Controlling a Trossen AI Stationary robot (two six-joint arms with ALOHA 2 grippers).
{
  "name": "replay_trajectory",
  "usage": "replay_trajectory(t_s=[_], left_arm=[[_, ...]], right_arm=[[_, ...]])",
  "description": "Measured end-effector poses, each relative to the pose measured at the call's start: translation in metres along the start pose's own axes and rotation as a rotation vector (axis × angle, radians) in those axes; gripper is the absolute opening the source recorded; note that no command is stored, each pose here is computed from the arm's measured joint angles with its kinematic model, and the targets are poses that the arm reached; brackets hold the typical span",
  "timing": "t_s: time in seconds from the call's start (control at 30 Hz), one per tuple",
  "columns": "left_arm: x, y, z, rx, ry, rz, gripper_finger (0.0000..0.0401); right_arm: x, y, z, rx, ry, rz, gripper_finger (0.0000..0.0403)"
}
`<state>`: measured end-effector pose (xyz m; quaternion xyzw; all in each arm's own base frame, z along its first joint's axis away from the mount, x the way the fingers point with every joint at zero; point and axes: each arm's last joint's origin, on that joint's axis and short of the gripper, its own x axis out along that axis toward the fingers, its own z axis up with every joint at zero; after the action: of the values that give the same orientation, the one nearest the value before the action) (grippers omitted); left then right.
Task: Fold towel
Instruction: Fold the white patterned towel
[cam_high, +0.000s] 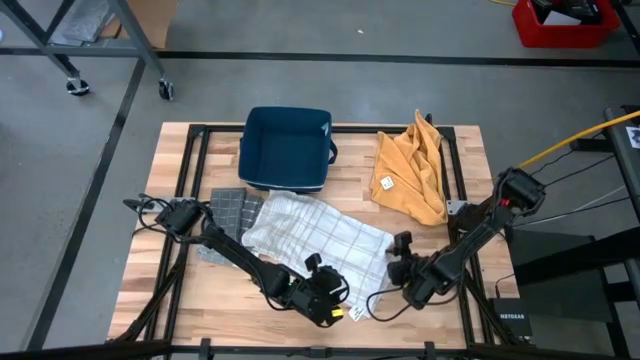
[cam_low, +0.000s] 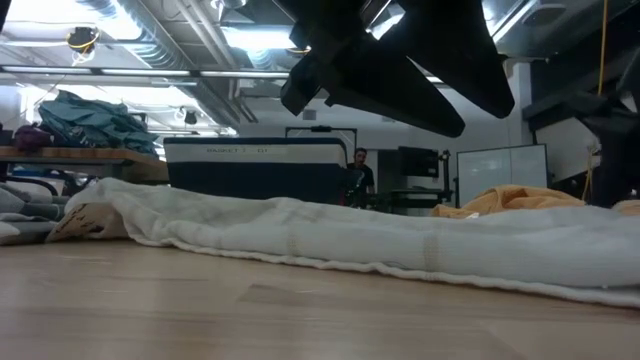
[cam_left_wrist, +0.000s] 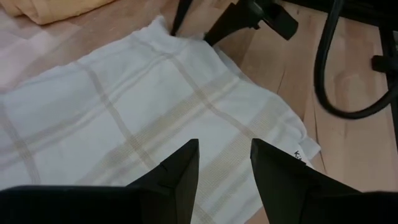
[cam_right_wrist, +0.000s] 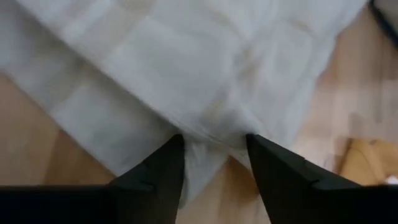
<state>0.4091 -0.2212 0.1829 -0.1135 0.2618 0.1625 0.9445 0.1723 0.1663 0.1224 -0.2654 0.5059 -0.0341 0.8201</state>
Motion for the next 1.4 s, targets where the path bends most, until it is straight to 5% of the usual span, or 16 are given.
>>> replay_trajectory(t_s=[0.27, 0.73, 1.03, 1.4], left_arm=[[0.000, -0.001, 0.000, 0.000, 0.010, -0.013, 0.0138], [-0.001, -0.009, -0.009, 0.055, 0.172, -0.232, 0.0138], [0.004, -0.024, -0.049, 0.190, 0.307, -0.344, 0.0138], [0.006, -0.026, -0.060, 0.306, 0.255, -0.291, 0.0138]], right_arm=[[0.009, 0.008, -0.003, 0.037, 0.075, 0.061, 0.0151], [-0.005, 0.014, 0.025, 0.116, 0.027, 0.153, 0.0071], [-0.008, 0.023, 0.043, 0.218, -0.100, 0.333, 0.0010], [-0.010, 0.025, 0.047, 0.240, -0.134, 0.358, 0.0034]])
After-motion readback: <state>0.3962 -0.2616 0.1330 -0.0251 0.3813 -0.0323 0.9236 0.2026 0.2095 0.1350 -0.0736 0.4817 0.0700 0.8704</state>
